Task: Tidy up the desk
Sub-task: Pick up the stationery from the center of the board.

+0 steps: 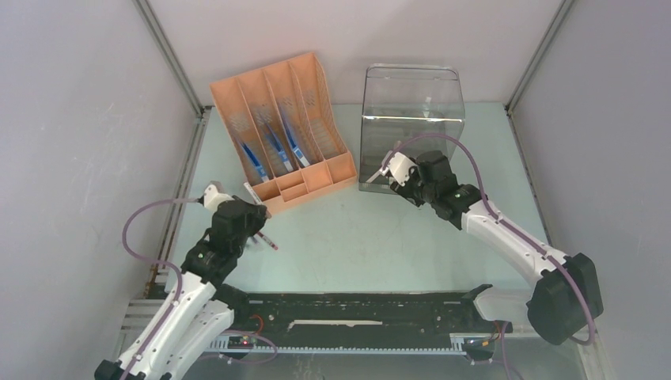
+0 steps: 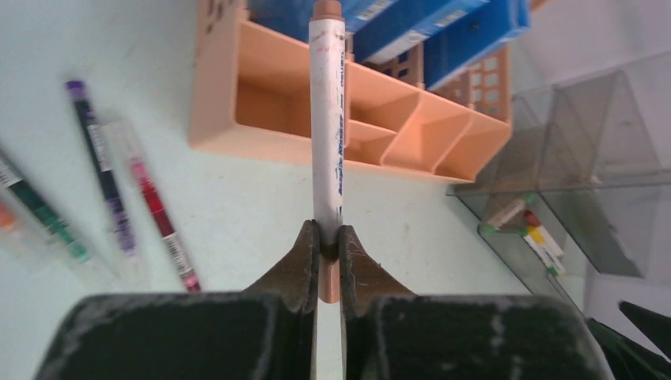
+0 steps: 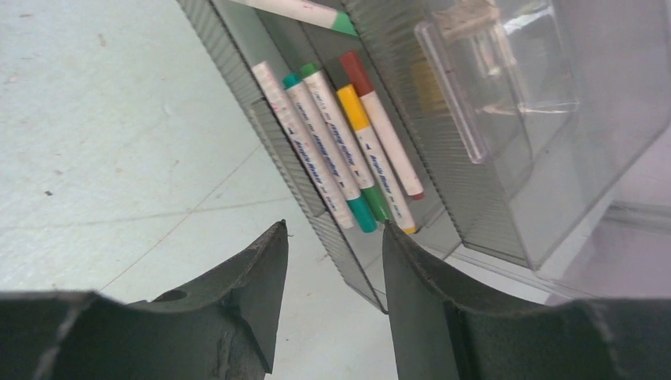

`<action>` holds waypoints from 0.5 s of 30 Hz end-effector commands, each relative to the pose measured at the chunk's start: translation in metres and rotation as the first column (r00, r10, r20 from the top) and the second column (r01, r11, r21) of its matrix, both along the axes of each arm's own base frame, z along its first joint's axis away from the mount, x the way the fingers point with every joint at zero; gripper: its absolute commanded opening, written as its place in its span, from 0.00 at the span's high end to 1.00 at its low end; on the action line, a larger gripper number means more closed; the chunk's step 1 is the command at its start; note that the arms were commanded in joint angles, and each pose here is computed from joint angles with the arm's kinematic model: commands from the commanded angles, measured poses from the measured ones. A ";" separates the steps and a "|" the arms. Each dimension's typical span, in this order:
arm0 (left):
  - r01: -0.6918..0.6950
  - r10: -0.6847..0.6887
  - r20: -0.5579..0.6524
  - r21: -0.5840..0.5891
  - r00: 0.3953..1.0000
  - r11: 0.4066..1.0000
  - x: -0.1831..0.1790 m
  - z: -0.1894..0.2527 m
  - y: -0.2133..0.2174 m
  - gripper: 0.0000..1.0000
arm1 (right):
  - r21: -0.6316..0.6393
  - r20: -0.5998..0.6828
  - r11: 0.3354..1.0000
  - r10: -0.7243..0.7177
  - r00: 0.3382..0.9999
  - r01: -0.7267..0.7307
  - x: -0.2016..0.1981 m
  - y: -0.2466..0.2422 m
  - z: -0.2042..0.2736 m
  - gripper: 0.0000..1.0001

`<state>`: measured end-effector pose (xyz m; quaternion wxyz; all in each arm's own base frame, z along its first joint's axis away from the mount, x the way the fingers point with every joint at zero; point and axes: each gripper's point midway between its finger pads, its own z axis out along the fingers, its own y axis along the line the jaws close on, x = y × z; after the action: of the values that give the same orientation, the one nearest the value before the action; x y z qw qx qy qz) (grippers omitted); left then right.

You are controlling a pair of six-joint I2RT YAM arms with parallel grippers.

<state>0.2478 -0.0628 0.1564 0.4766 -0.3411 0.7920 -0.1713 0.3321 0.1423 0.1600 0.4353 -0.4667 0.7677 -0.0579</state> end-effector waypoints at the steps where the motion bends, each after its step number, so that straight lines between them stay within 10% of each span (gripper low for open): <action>1: 0.154 -0.146 0.183 -0.032 0.972 0.987 0.010 0.030 -0.027 1.00 | 0.113 -0.005 0.991 0.070 0.998 -0.069 -0.010 0.022 0.024 0.45; 15: 0.456 -0.412 0.464 0.019 0.784 0.890 0.012 0.070 -0.108 1.00 | 0.286 -0.113 0.944 0.204 0.972 -0.165 -0.037 0.055 0.037 0.45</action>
<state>0.2567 -0.1463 0.1904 0.5358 -0.1805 0.7508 -0.3416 0.3050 0.1778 0.1679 0.4247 -0.4818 0.7639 0.0636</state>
